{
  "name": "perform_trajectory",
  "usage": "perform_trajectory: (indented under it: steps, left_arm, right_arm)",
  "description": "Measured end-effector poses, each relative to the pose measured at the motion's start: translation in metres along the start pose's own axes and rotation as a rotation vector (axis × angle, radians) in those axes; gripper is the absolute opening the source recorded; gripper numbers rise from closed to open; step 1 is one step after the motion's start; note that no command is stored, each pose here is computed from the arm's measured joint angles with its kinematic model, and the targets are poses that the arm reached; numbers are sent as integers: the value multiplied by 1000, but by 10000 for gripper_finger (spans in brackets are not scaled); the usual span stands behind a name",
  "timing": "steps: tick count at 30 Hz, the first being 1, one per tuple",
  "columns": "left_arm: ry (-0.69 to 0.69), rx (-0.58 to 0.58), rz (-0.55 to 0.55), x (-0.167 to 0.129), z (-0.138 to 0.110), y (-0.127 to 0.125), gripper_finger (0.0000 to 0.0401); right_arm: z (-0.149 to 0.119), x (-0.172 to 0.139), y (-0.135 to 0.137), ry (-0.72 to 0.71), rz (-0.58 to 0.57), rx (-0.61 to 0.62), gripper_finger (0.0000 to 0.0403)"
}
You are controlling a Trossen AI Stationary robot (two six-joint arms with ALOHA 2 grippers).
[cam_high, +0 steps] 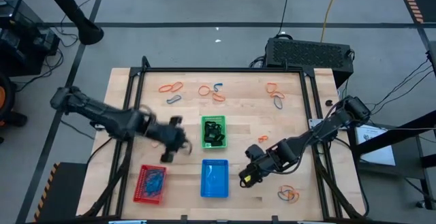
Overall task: Sort rubber bands into baskets
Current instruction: Put the blue rubberband into the red bin
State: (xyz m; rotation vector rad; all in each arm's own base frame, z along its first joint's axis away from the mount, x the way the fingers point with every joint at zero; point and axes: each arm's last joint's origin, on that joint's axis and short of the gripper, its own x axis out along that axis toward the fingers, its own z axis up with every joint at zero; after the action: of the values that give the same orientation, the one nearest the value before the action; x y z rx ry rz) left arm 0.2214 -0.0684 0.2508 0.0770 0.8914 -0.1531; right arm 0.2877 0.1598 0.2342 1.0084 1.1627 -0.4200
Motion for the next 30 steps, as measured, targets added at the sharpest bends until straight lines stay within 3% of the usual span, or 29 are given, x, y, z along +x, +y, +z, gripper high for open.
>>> perform_trajectory:
  steps: [4, 9, 14, 19, 30]
  left_arm:
    - [-73, -69, 11, 3, 8, 56, 75]
    - [-104, -177, 153, 16, 3, 129, 63]
    - [170, -444, 260, 34, -40, 182, 47]
    - [420, -612, 369, 33, -80, 209, 45]
    - [520, -733, 385, 48, -107, 232, 106]
  right_arm:
    - [4, 0, 5, -85, 52, 134, 199]
    - [9, -1, 6, -222, 68, 159, 199]
    - [16, -1, 5, -249, 59, 138, 199]
    - [17, -1, 5, -252, 47, 61, 199]
    - [47, -2, -6, -279, -57, -129, 199]
